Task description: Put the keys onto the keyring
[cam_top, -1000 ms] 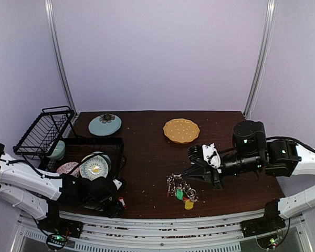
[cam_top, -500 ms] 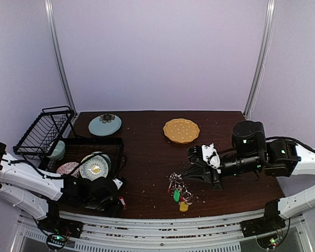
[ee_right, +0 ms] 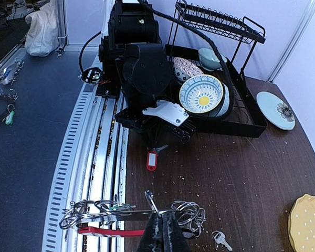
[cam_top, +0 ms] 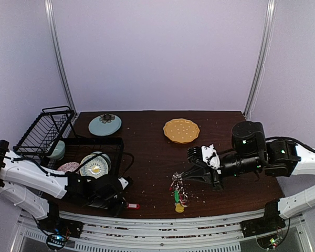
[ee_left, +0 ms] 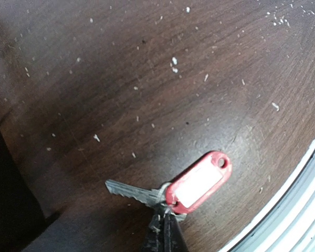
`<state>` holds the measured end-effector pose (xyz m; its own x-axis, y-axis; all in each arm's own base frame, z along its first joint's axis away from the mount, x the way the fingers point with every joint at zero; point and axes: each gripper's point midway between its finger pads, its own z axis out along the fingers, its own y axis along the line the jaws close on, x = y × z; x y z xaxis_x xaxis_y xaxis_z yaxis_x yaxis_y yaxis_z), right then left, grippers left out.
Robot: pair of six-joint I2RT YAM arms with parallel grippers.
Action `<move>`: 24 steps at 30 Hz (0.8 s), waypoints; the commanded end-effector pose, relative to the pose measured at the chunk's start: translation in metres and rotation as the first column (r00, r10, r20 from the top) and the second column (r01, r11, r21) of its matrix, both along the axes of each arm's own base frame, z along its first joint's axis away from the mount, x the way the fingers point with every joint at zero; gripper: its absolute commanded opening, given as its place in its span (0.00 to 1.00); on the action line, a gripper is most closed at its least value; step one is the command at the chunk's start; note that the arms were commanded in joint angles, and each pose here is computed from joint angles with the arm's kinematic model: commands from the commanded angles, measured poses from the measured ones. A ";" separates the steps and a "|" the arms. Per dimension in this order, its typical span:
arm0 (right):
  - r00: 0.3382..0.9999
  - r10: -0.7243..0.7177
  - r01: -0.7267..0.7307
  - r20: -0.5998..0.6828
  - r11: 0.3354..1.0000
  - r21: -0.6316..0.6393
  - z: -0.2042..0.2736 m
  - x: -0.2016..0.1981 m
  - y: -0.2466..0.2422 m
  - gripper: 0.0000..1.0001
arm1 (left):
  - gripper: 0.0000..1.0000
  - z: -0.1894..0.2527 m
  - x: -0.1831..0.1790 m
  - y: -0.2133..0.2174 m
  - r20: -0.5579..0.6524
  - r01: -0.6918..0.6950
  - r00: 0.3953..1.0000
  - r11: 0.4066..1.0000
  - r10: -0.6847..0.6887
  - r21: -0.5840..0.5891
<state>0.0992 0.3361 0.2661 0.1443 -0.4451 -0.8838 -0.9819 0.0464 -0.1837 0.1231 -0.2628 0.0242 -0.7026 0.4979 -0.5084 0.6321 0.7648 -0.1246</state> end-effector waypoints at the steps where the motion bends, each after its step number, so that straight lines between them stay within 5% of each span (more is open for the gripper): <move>1: 1.000 -0.003 0.002 0.012 0.999 0.040 0.016 0.000 0.000 0.00 | 0.00 0.035 0.020 -0.008 0.150 0.057 0.986 0.995 -0.069 0.084; 6: 1.000 -0.021 0.021 0.015 0.999 0.025 0.013 0.003 -0.002 0.00 | 0.00 0.080 0.024 -0.036 0.301 0.209 0.909 0.941 -0.287 0.266; 15: 0.996 -0.078 0.077 0.030 0.997 0.016 -0.003 0.016 0.003 0.00 | 0.00 0.190 0.000 -0.083 0.531 0.492 0.748 0.870 -0.398 -0.041; 19: 0.992 -0.123 0.123 0.042 0.992 -0.001 -0.003 0.028 0.013 0.00 | 0.00 0.225 -0.011 -0.095 0.608 0.572 0.665 0.819 -0.433 -0.042; 24: 1.000 0.005 -0.005 0.024 1.000 0.000 0.002 0.006 0.028 0.00 | 0.00 0.259 0.001 -0.100 0.722 0.551 0.567 0.834 -0.397 0.026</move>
<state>0.1179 0.3483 0.2340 0.1104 -0.5297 -0.8410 -0.9757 0.1034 -0.1932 0.1164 -0.3505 0.2394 0.0287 0.5639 -0.8254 0.9040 0.3377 0.2622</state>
